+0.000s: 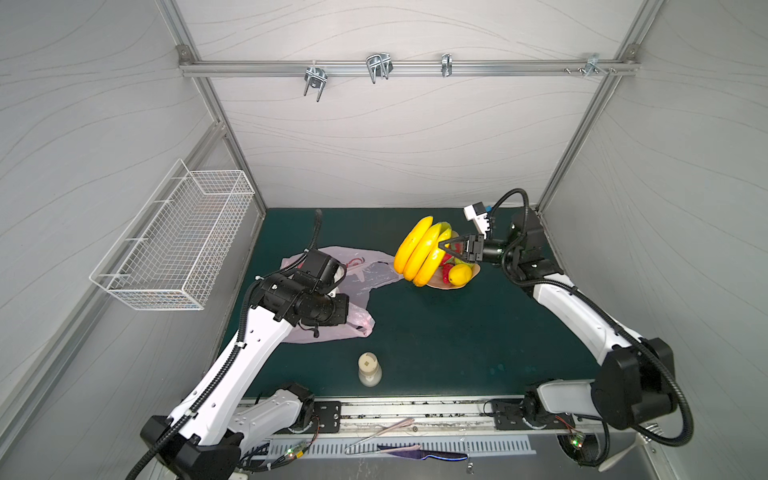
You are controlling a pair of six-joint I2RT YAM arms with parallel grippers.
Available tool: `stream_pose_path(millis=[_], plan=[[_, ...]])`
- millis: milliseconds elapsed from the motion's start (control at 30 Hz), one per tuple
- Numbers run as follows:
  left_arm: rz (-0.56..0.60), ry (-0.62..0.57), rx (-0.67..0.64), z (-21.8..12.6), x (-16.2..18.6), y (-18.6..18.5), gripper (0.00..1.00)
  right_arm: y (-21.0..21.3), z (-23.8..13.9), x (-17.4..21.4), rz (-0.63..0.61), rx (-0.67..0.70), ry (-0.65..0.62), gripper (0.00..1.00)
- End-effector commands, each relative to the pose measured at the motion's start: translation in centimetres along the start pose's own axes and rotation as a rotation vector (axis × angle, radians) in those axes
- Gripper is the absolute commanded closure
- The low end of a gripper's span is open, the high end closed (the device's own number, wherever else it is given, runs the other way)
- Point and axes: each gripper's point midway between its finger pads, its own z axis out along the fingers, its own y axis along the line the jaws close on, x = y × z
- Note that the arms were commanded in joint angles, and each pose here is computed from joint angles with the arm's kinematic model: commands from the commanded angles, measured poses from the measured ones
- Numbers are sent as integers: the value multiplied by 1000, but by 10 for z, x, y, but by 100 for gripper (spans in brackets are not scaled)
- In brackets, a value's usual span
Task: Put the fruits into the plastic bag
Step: 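Lift the yellow bananas from the bowl with the right gripper, then move the bananas into the bag's opening held by the left gripper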
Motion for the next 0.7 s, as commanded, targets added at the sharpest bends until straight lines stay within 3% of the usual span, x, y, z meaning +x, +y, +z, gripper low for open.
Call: stream_pose_path(millis=[0, 267, 667], plan=[[2, -69, 42, -11, -13, -9, 100, 16, 22, 13, -33, -20, -16, 75], [9, -127, 115, -25, -22, -22, 100, 9, 58, 49, -18, 6, 0, 76], [73, -194, 350, -44, -24, -60, 100, -9, 91, 47, 36, -16, -41, 77]])
